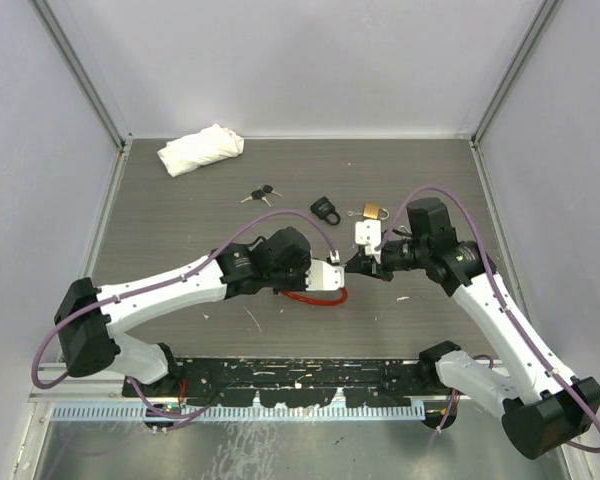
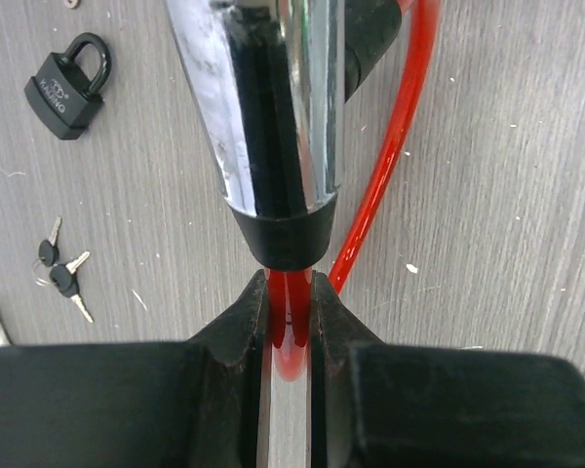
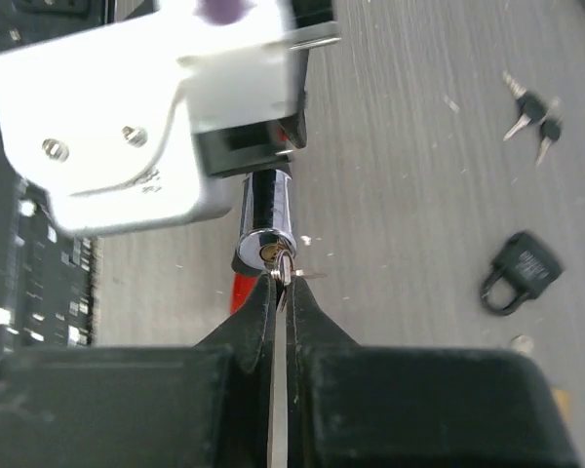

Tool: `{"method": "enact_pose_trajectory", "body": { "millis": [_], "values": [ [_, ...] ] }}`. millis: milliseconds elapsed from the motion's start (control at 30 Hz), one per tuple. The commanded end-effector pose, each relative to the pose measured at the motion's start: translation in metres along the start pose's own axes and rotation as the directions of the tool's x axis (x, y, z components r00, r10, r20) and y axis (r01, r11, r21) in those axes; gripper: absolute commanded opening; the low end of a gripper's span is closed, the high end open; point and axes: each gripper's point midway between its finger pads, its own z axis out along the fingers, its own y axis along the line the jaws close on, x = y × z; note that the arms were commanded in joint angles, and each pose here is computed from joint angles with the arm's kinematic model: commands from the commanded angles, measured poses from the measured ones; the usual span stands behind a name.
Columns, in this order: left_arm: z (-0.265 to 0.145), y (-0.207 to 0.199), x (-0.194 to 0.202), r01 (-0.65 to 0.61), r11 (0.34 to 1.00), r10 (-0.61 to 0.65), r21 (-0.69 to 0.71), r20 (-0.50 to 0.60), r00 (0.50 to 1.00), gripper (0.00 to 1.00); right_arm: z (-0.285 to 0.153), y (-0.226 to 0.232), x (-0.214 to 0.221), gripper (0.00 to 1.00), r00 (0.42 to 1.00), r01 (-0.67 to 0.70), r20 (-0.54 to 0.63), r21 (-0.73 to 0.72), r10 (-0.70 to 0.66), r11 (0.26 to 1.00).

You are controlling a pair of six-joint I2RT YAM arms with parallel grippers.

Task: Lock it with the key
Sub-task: Lock the lock.

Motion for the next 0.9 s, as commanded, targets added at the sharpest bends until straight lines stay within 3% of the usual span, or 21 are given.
{"method": "enact_pose_trajectory", "body": {
  "millis": [0, 400, 633, 733, 800, 867],
  "values": [
    [-0.002, -0.007, -0.006, 0.05, 0.995, -0.052, 0.091, 0.023, 0.998, 0.0, 0.003, 0.001, -0.002, 0.01, 0.927, 0.375, 0.047, -0.077, -0.372, 0.924],
    [0.002, -0.006, 0.0, 0.147, 0.963, -0.157, 0.225, 0.024, 0.987, 0.0, 0.001, -0.011, 0.013, 0.01, 0.727, 0.68, 0.001, -0.141, -0.687, 0.719],
    [-0.004, 0.008, 0.008, 0.183, 0.959, -0.192, 0.216, 0.022, 0.981, 0.0, -0.011, -0.027, -0.024, 0.01, 0.855, 0.518, 0.019, -0.067, -0.518, 0.853],
    [-0.008, 0.01, 0.006, 0.193, 0.954, -0.207, 0.228, 0.037, 0.978, 0.0, -0.007, -0.022, -0.039, 0.01, 0.968, 0.246, 0.067, -0.086, -0.24, 0.966],
    [-0.01, 0.011, 0.006, 0.2, 0.951, -0.216, 0.235, 0.043, 0.975, 0.0, -0.006, -0.002, -0.037, 0.01, 0.993, 0.104, 0.067, -0.2, -0.092, 0.974],
    [-0.013, 0.011, 0.005, 0.211, 0.945, -0.229, 0.251, 0.047, 0.972, 0.0, -0.008, 0.005, -0.036, 0.01, 0.998, 0.052, 0.05, -0.241, -0.041, 0.969]
  ]
}}
